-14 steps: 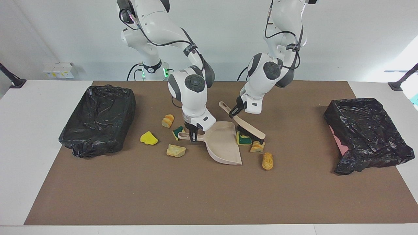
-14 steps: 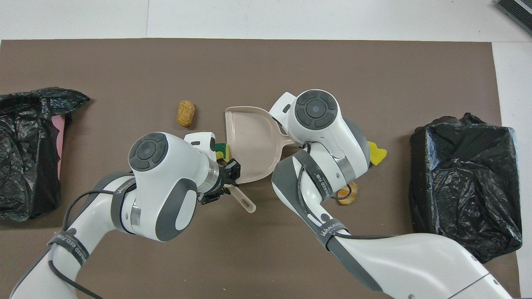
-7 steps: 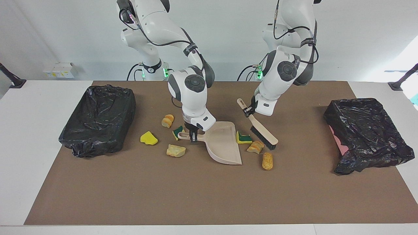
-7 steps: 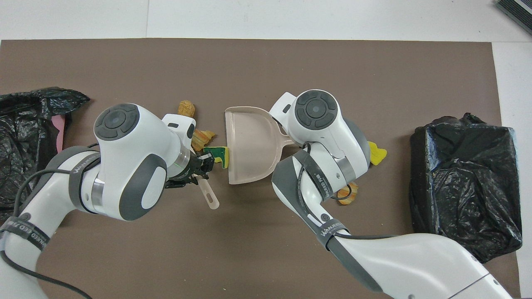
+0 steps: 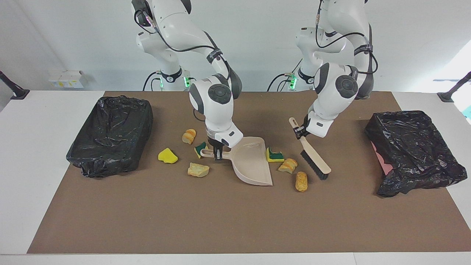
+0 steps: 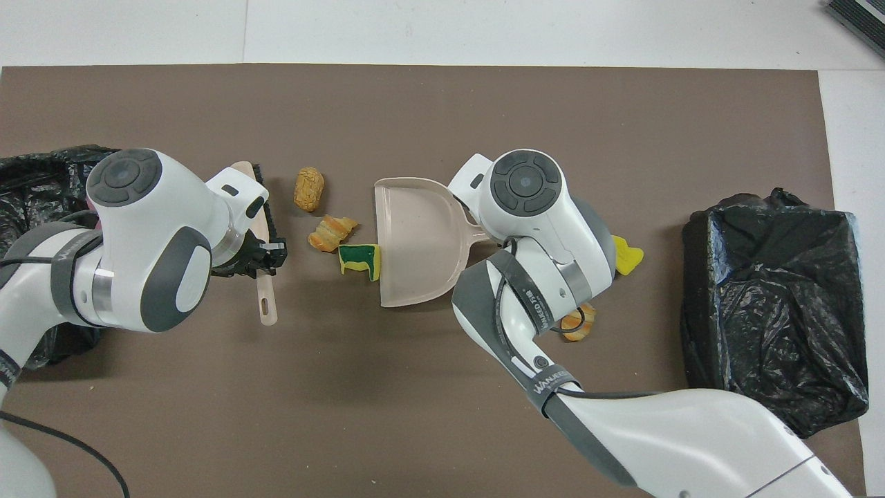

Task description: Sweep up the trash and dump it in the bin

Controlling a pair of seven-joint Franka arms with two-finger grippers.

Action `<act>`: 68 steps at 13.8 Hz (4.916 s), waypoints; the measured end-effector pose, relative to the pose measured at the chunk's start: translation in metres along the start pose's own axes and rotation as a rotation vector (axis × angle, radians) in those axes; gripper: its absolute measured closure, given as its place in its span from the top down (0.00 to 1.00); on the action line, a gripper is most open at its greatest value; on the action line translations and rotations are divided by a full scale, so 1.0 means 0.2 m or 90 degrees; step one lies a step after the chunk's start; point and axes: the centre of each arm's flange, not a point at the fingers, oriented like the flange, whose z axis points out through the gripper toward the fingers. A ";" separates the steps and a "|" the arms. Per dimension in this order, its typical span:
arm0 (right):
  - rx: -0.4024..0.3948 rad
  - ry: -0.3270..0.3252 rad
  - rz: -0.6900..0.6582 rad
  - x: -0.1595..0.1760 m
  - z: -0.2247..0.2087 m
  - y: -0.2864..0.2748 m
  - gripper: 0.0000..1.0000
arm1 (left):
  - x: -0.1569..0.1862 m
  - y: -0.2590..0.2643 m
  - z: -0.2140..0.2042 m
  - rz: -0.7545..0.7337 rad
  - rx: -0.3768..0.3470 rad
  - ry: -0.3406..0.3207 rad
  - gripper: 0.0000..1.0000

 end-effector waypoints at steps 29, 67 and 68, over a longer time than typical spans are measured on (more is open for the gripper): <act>0.005 -0.002 0.001 -0.01 0.02 -0.02 0.31 | -0.59 0.94 0.12 0.137 -0.023 -0.030 0.26; 0.085 -0.398 -0.078 -2.47 -0.70 -0.70 0.31 | -0.80 0.86 0.08 -0.074 -0.063 -0.002 1.00; 0.086 -0.441 -0.075 -2.34 -0.71 -0.69 0.31 | -0.74 0.84 0.05 -0.068 -0.068 0.004 1.00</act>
